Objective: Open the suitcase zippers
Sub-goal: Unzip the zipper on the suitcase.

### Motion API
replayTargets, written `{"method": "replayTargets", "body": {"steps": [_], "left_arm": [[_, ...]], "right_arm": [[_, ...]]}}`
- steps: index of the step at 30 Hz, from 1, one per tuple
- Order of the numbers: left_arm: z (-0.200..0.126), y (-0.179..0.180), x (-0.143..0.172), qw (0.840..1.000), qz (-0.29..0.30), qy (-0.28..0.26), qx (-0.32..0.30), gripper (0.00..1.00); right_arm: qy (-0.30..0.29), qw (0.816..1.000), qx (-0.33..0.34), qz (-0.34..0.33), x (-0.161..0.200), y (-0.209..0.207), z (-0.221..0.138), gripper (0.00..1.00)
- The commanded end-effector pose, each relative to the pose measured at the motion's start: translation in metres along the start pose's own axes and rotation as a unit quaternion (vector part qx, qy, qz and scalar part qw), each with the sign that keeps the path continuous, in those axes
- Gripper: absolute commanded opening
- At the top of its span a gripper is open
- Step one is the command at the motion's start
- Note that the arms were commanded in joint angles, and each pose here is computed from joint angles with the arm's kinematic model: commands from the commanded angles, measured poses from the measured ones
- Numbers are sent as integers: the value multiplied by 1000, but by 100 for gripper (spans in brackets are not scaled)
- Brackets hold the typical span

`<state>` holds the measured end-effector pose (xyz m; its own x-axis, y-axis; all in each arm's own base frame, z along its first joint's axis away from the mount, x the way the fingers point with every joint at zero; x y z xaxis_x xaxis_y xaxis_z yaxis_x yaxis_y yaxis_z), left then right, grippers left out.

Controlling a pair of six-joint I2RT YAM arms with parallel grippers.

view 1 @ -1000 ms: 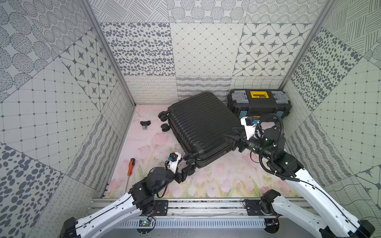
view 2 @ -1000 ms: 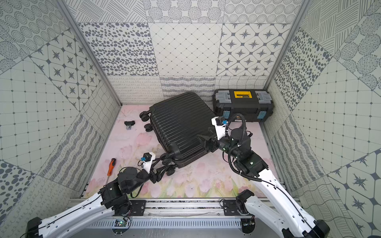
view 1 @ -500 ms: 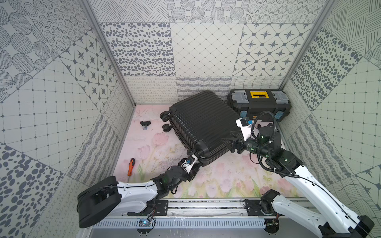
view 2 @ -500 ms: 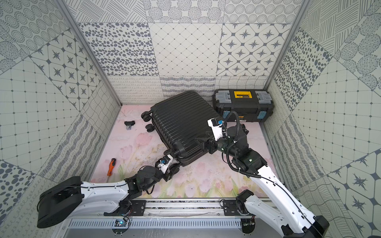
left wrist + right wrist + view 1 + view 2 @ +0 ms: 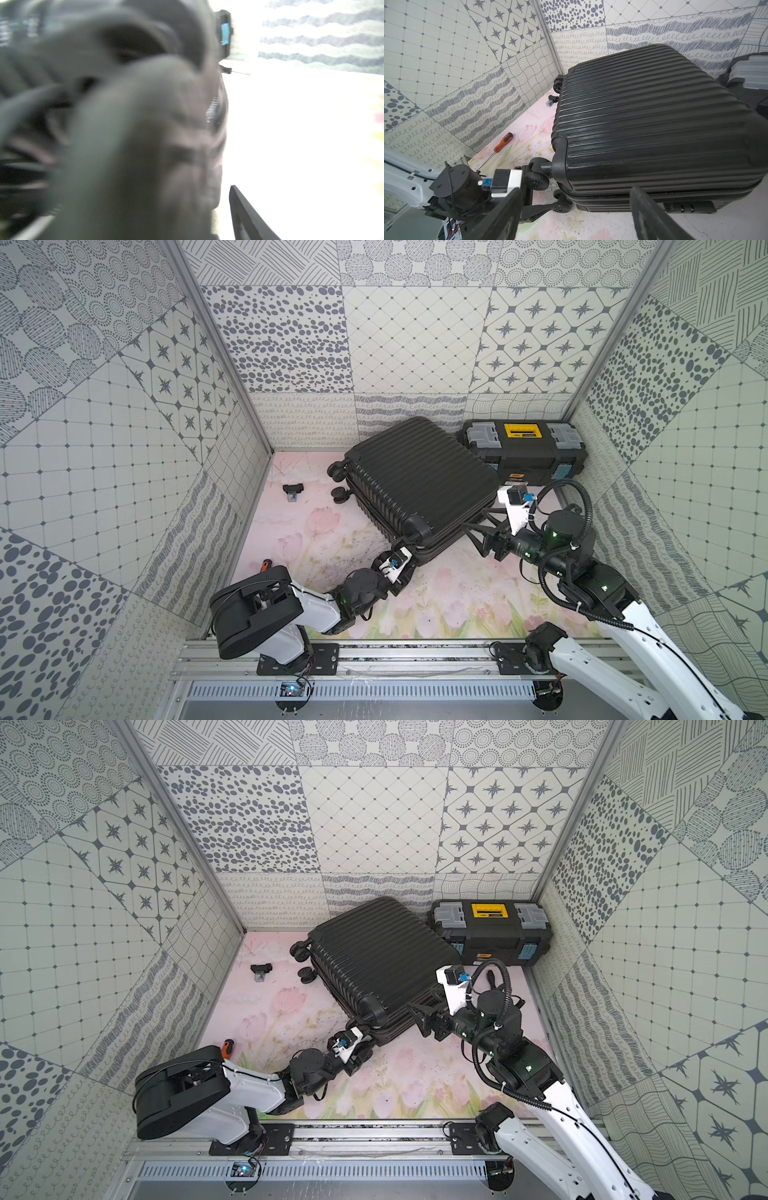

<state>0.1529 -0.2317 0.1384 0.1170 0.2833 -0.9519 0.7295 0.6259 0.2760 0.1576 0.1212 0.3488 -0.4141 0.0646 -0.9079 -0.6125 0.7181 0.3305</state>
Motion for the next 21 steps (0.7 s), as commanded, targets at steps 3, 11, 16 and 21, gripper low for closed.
{"method": "replayTargets", "body": {"steps": [3, 11, 16, 21], "left_arm": [[-7, 2, -22, 996, 37, -69, -42, 57], [1, 6, -20, 995, 18, -52, -83, 53], [5, 8, -8, 993, 1, -22, -112, 47], [8, 9, -5, 992, -8, -16, -123, 43]], "right_arm": [[-22, 1000, 2, -13, 2, -2, 2, 83], [-29, 1000, 0, 1, 9, -5, 4, 83], [-31, 1000, -1, 4, 9, -4, 1, 83], [-23, 1000, -3, 7, 13, -5, 3, 83]]}}
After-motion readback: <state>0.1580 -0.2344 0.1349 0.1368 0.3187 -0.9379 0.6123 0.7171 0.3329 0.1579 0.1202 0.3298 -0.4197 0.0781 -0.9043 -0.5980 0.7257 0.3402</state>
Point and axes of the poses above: each gripper's point midway between its finger pads, its own z axis out along the fingers, its own y axis along the line the jaws close on, x = y × z, the point moved 9 cm from there along -z, back along the fingers, and after that the axes turned 5 degrees about z, right-handed, at the moved point
